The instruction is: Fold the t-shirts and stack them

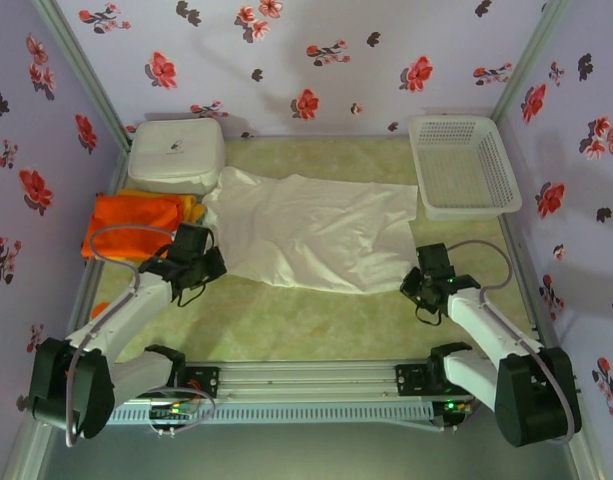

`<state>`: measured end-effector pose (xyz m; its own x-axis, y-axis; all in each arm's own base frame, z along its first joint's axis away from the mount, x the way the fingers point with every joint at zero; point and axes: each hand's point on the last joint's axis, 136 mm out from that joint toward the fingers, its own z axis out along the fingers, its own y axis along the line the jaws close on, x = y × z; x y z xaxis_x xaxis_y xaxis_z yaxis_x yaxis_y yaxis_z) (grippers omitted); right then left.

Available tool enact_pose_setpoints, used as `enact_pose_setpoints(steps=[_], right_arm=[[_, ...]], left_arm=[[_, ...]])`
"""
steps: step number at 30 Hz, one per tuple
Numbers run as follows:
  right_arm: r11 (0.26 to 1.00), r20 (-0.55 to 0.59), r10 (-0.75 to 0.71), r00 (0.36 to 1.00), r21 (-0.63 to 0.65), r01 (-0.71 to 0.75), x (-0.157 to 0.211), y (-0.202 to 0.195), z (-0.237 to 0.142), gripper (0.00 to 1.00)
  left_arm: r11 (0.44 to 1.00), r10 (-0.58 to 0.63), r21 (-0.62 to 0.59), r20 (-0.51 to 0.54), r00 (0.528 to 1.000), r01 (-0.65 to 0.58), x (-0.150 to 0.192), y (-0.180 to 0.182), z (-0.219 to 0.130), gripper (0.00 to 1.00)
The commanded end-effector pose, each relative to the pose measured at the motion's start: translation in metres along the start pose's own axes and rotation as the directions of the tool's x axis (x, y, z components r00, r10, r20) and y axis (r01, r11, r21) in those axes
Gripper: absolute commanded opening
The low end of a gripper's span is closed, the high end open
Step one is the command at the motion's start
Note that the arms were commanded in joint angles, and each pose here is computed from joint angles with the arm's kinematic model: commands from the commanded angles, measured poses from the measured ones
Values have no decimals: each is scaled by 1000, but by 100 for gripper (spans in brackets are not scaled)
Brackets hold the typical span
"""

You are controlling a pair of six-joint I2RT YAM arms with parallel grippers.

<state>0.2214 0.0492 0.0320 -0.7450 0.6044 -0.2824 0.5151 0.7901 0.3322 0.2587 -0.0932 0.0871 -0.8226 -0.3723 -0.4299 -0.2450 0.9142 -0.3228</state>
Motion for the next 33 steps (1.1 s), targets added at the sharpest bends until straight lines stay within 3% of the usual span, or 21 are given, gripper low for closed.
enact_pose_setpoints(steps=[1,3,11,16,22,23,26,27,30,33], right_arm=[[999,68,-32,997,42,30,-18,0,-22,7],[997,91,-51,995,66,45,-25,-4,-37,0],[996,98,-80,992,48,75,-57,13,-86,0],[993,40,-116,992,36,115,-84,34,-79,0],[992,-18,-121,993,21,121,-115,59,-42,1],[993,-21,-115,993,25,116,-120,61,-35,5],[994,-18,-105,994,22,105,-131,68,-23,39],[995,-14,-102,995,13,102,-132,71,-21,48],[994,14,-106,994,-27,106,-131,75,-28,76],[992,56,-116,992,-37,119,-124,68,-40,85]], left_arm=[[997,47,-65,-15,999,-48,3,10,-24,0],[994,78,-71,-11,997,-79,-2,9,-38,0],[986,166,1,-33,986,-166,-35,-35,-70,0],[969,248,1,-96,964,-249,-60,-63,-50,0],[952,300,-26,-133,945,-305,-104,-84,1,3],[952,298,-32,-144,944,-305,-111,-86,11,12],[951,294,-47,-173,940,-306,-126,-87,34,46],[951,290,-48,-191,938,-304,-125,-86,38,51],[955,279,-41,-208,938,-294,-113,-80,35,53],[964,247,-41,-214,945,-261,-84,-61,26,54]])
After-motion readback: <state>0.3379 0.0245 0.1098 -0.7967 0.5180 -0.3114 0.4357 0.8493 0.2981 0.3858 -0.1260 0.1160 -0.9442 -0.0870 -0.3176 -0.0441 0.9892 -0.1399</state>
